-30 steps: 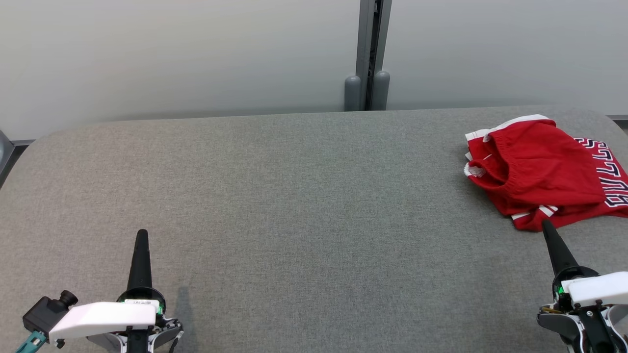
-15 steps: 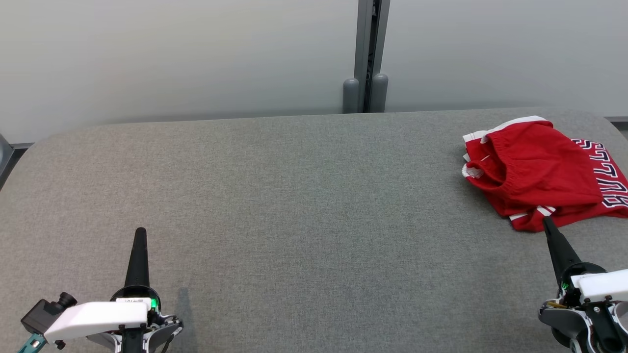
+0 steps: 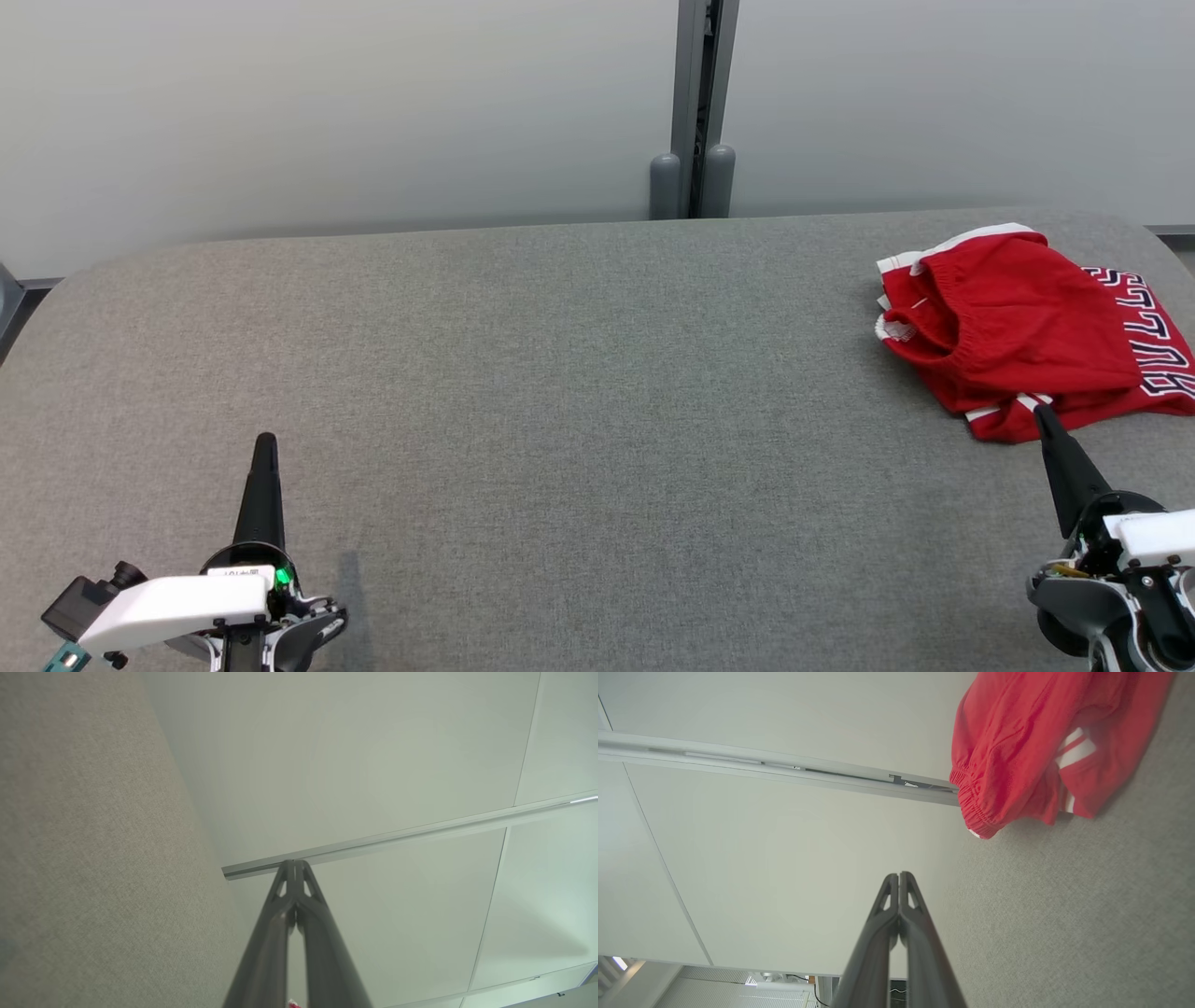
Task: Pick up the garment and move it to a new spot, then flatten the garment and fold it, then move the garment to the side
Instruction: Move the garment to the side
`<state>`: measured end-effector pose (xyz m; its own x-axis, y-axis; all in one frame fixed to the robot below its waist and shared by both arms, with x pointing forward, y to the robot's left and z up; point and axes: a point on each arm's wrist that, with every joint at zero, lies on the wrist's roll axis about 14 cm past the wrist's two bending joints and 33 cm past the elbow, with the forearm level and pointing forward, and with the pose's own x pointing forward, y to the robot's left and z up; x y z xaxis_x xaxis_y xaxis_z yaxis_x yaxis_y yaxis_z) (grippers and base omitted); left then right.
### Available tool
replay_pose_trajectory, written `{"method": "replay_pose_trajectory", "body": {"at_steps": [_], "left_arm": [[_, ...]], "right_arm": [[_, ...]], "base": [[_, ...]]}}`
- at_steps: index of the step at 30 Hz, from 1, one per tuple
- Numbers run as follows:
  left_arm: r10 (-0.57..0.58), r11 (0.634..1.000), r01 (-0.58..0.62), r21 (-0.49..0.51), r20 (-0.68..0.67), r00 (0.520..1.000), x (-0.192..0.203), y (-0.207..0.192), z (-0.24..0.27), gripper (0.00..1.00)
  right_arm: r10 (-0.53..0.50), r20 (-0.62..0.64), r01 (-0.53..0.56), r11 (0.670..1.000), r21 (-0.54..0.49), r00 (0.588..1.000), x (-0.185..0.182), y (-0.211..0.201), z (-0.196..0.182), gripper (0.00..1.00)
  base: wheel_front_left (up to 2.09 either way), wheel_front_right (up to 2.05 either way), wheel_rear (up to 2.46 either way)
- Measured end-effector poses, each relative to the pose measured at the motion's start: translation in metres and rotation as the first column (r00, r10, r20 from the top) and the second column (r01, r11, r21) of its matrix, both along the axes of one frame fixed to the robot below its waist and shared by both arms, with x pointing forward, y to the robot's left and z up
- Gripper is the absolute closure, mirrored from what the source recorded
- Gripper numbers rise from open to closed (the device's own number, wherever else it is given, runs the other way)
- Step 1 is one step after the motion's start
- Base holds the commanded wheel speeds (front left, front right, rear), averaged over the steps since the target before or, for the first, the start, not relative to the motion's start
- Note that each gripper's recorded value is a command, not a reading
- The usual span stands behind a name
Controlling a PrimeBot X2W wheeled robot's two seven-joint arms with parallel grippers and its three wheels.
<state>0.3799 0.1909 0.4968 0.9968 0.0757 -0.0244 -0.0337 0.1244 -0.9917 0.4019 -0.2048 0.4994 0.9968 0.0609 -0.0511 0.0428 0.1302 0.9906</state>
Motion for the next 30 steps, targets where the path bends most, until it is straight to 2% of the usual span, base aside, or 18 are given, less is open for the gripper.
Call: {"method": "replay_pose_trajectory", "body": {"at_steps": [20, 30], "left_arm": [[-0.004, 0.992, 0.007, -0.129, 0.025, 1.000, 0.0007, -0.0020, 0.0068, 1.00], [-0.004, 0.992, 0.007, -0.129, 0.026, 1.000, 0.0007, -0.0020, 0.0069, 1.00]], "right_arm": [[0.003, 0.028, -0.007, 0.991, 0.131, 1.000, 0.0010, -0.0031, 0.0081, 1.00], [0.002, 0.029, -0.006, 0.991, 0.134, 1.000, 0.0010, -0.0036, 0.0081, 1.00]], "base": [[0.00, 0.00, 0.00], [0.00, 0.00, 0.00]]}}
